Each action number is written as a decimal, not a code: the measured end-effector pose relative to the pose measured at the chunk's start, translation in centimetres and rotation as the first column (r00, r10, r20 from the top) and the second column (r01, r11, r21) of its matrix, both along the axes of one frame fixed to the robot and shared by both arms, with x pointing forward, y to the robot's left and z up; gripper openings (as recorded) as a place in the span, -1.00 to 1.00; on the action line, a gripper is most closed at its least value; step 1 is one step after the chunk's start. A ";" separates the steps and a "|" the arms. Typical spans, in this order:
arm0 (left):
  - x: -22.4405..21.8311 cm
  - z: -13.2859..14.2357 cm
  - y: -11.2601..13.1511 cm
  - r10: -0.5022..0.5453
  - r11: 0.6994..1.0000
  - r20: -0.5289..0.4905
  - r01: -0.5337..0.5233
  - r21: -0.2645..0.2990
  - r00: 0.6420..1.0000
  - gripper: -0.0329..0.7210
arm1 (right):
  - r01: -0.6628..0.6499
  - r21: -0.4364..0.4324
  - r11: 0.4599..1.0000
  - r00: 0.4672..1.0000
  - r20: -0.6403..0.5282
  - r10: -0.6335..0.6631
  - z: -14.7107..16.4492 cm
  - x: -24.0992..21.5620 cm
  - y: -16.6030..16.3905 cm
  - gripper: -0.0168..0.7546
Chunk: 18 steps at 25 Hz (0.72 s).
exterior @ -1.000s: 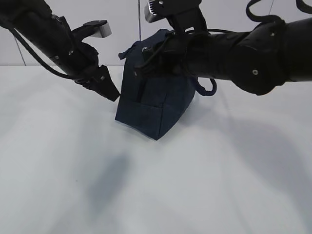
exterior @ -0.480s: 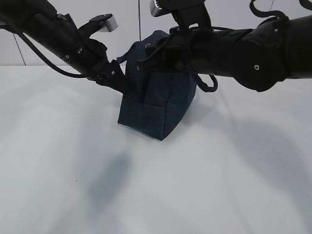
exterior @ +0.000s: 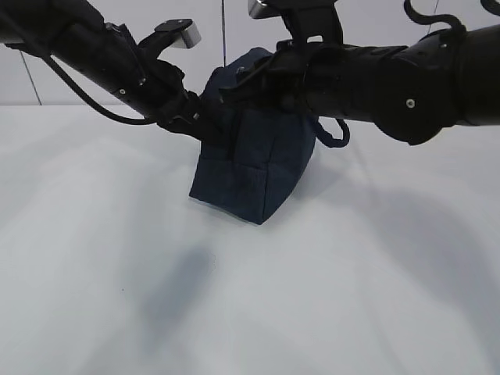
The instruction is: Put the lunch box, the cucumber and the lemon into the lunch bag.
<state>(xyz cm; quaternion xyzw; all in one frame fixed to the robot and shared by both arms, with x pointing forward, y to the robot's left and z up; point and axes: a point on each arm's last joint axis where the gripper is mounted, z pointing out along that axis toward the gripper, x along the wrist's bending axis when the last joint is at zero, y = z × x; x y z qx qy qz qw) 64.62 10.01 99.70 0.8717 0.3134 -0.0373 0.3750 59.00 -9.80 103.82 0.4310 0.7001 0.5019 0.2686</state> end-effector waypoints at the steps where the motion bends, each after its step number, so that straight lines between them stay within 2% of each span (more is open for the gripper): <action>1: 0.0 0.0 0.0 0.000 1.000 0.000 0.000 0.000 1.000 -0.88 | 0.004 0.006 1.000 1.000 -0.003 -0.004 0.0 0.0 0.0 -0.91; 6: -0.2 0.0 0.0 -0.014 1.000 -0.015 0.014 -0.001 1.000 -0.91 | 0.035 0.050 0.998 0.999 -0.020 -0.034 0.1 0.2 -0.3 -0.91; 12: -0.5 -0.1 -0.1 -0.038 0.999 -0.041 0.038 -0.001 0.998 -0.91 | 0.148 0.160 0.976 0.988 -0.071 -0.138 0.2 1.2 -2.0 -0.91; 18: -0.6 0.0 -0.1 -0.047 0.999 -0.053 0.046 -0.007 0.998 -0.91 | 0.208 0.180 0.962 0.977 -0.079 -0.196 0.3 2.0 -3.8 -0.91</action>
